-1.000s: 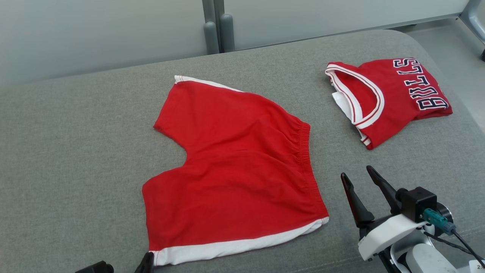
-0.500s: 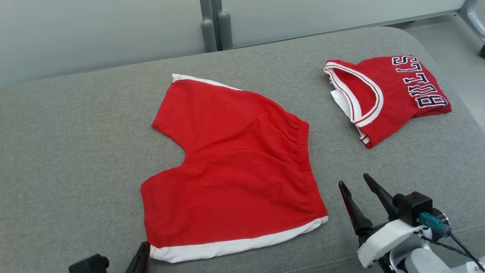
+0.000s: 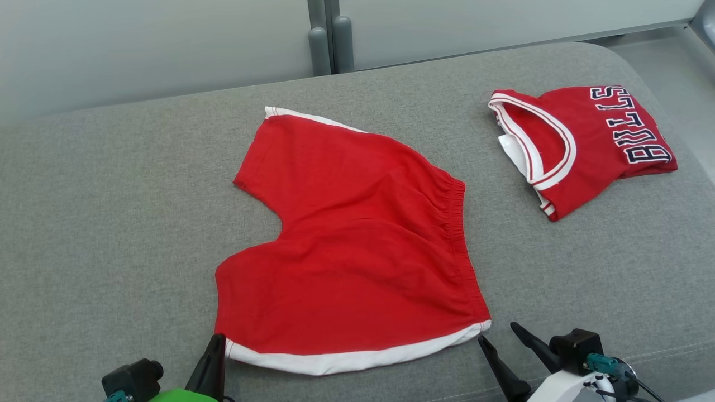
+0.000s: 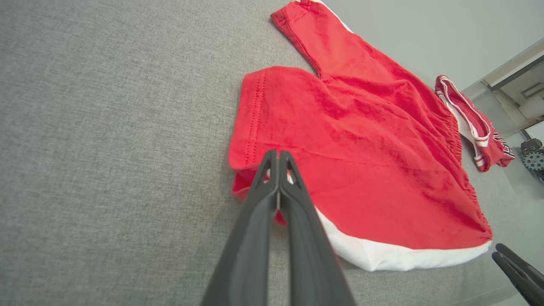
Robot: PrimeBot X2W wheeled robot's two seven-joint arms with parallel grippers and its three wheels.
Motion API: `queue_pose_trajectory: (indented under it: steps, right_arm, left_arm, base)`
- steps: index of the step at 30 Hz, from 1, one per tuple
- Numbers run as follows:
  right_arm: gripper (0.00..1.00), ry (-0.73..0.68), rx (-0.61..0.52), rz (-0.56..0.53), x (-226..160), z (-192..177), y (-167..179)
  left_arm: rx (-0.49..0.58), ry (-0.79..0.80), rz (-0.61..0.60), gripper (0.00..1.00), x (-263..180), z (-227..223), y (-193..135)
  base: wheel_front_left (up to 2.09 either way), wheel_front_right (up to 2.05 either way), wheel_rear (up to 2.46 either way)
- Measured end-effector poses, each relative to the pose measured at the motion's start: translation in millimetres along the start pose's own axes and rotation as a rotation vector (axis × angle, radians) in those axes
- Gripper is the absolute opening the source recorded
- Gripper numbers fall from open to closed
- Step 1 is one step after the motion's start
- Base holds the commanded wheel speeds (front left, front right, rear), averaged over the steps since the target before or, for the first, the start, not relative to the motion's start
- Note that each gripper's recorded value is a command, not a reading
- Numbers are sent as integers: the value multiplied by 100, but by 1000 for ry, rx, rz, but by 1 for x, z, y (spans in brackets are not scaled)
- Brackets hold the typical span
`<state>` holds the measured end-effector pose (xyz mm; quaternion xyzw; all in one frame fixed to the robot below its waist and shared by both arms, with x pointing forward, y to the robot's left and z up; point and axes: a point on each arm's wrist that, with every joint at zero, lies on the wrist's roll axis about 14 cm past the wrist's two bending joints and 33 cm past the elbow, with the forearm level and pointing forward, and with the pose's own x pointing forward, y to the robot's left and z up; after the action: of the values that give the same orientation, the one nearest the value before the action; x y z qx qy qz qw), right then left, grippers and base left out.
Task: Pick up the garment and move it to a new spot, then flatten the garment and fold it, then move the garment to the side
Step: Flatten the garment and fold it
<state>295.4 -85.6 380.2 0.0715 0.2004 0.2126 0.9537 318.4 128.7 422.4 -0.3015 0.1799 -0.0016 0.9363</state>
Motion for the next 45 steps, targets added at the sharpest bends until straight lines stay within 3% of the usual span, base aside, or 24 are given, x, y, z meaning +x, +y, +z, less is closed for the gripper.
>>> queue_pose_trajectory:
  steps: [7,18,19,21,22,25,37,38,40,43,45]
  right_arm:
    - [100,37,-13,26,2,-10,5]
    - [100,59,-138,110,22,-4,11]
    - [88,65,-142,117,23,-6,13]
    - [43,68,-146,126,24,-6,15]
    - [38,71,-146,126,24,-7,15]
    - [0,79,-142,130,24,-10,16]
    - [0,37,-130,132,30,4,13]
    - [0,38,-127,131,30,4,12]
    - [0,41,-124,134,31,4,12]
    - [0,47,-121,145,33,2,15]
    - [0,52,-120,155,34,1,18]
  left_arm:
    - [-1,13,11,0,-2,-5,3]
    - [0,18,17,0,-5,-7,4]
    - [-1,17,21,0,-6,-7,5]
    - [-2,15,24,0,-6,-6,6]
    - [-2,15,25,0,-6,-6,7]
    - [-2,14,34,0,-6,-6,8]
    - [2,49,20,0,-4,-14,4]
    - [2,59,20,7,-5,-16,3]
    - [3,72,27,38,-6,-18,6]
    - [3,85,45,46,-8,-21,12]
    - [-1,106,59,67,-12,-26,16]
  base:
    - [0,0,0]
    - [0,0,0]
    - [0,0,0]
    - [0,0,0]
    - [0,0,0]
    - [0,0,0]
    - [0,0,0]
    - [0,0,0]
    - [0,0,0]
    - [0,0,0]
    - [0,0,0]
